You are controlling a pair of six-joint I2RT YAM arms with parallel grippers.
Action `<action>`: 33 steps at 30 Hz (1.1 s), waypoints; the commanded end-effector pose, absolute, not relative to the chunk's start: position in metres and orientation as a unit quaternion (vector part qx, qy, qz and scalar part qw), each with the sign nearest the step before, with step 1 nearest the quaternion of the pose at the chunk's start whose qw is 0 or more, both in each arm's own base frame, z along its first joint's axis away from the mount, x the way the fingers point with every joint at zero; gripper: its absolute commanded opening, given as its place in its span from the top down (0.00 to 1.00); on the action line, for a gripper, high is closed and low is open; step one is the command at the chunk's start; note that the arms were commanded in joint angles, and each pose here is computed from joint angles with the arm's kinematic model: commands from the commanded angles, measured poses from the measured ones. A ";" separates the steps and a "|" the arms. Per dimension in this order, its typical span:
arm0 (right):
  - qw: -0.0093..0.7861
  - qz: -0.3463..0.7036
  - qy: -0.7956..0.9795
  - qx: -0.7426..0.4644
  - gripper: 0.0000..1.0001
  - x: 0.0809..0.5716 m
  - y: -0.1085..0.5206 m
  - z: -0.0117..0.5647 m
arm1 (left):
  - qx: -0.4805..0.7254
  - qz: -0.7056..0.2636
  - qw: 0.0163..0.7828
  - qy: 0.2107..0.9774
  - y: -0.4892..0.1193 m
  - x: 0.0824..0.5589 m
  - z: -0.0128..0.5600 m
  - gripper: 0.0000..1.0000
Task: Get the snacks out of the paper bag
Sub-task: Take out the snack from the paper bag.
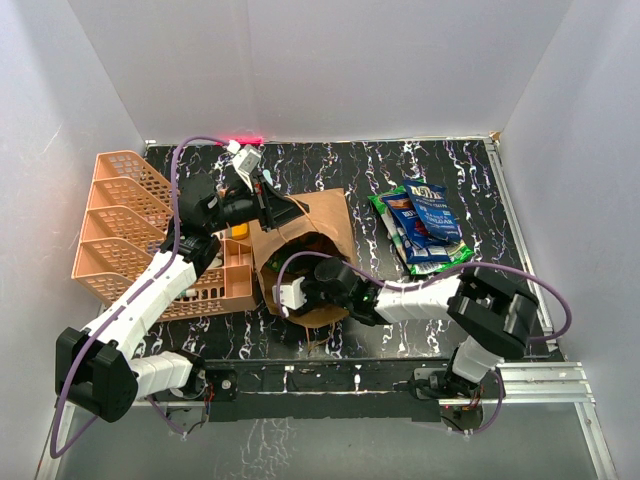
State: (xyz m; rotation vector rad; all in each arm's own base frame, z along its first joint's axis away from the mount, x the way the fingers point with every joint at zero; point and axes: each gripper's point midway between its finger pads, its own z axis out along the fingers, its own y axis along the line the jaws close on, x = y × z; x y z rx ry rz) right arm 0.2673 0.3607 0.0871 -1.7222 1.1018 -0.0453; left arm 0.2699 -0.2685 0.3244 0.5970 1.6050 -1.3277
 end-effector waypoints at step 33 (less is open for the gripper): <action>0.464 0.266 0.587 -0.608 0.93 0.155 0.337 0.188 | 0.255 -0.536 0.504 0.628 -0.264 0.271 0.349 1.00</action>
